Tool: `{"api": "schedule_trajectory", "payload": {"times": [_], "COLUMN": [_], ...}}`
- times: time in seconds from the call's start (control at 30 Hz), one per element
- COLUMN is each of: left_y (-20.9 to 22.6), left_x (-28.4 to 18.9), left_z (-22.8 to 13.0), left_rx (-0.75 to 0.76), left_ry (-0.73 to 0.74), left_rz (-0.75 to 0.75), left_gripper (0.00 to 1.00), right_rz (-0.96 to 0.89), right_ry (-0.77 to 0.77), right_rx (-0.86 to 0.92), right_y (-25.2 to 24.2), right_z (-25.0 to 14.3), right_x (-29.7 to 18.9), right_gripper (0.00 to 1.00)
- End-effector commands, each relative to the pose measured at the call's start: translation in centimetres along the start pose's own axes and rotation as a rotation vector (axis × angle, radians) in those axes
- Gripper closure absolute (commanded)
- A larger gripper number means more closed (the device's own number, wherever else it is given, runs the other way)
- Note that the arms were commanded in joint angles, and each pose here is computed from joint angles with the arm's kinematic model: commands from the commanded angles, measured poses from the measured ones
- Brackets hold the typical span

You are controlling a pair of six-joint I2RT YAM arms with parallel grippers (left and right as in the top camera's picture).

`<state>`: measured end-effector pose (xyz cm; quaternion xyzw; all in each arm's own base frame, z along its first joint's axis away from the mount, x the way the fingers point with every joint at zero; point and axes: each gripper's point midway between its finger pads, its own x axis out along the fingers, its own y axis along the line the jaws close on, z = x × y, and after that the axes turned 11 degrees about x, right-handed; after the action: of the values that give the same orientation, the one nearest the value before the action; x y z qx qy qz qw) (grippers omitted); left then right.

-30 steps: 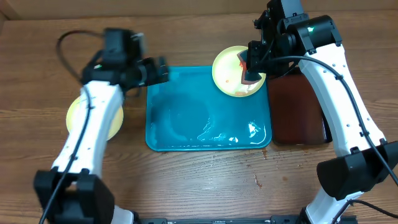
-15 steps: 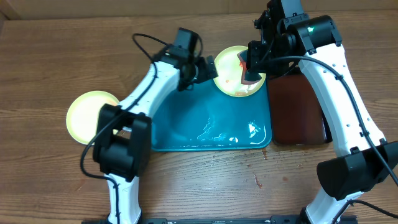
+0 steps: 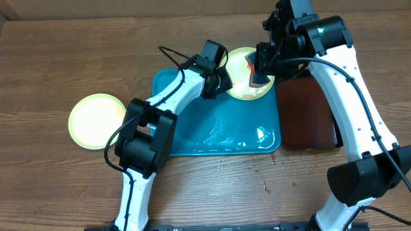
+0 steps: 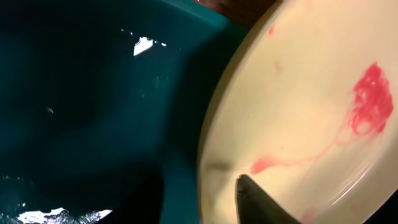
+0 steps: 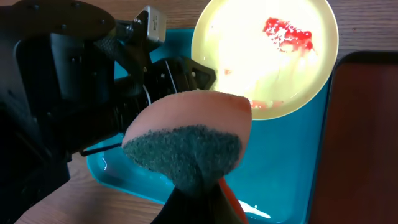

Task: Clean dirty plates on tray and stack at the side
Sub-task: 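Reach left gripper to the remaining yellow plate's left rim and grip it, then hold the yellow plate rim with left gripper, tilting it on the tray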

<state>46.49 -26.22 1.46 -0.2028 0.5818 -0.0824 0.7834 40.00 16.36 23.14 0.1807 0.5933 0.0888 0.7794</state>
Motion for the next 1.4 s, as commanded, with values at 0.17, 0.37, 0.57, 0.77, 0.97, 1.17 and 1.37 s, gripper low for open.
{"api": "schedule_trajectory", "payload": {"times": [0.17,0.37,0.57,0.77,0.97,1.17,1.37], "left_y": [2.4,4.5,8.5,12.1,13.6,12.7,15.0], "left_x": [2.2,0.9,-4.5,-9.5,-10.2,-9.7,-11.4], "left_z": [-0.6,0.5,2.4,1.0,0.3,0.7,-0.1], "left_rx": [-0.019,-0.012,0.162,0.541,0.676,0.616,0.256], "left_ry": [0.015,0.011,0.02,0.181,0.259,0.217,0.203], "left_rz": [0.077,0.125,0.256,0.373,0.433,0.395,0.476], "left_gripper": [0.96,0.96,0.96,0.96,0.91,0.0,0.0], "right_rz": [0.001,0.001,0.002,0.002,0.001,-0.004,-0.006], "right_ry": [-0.016,-0.016,-0.017,-0.017,-0.016,-0.007,-0.002], "right_rx": [-0.006,-0.006,-0.006,-0.006,-0.006,-0.003,-0.002], "right_y": [0.1,0.2,0.2,0.2,0.2,0.0,0.0], "right_z": [0.3,0.3,0.3,0.3,0.3,0.1,0.0], "right_x": [-0.3,-0.3,-0.3,-0.3,-0.3,-0.3,-0.3], "right_gripper": [0.96,0.96,0.96,0.96,0.96,0.96,0.96]}}
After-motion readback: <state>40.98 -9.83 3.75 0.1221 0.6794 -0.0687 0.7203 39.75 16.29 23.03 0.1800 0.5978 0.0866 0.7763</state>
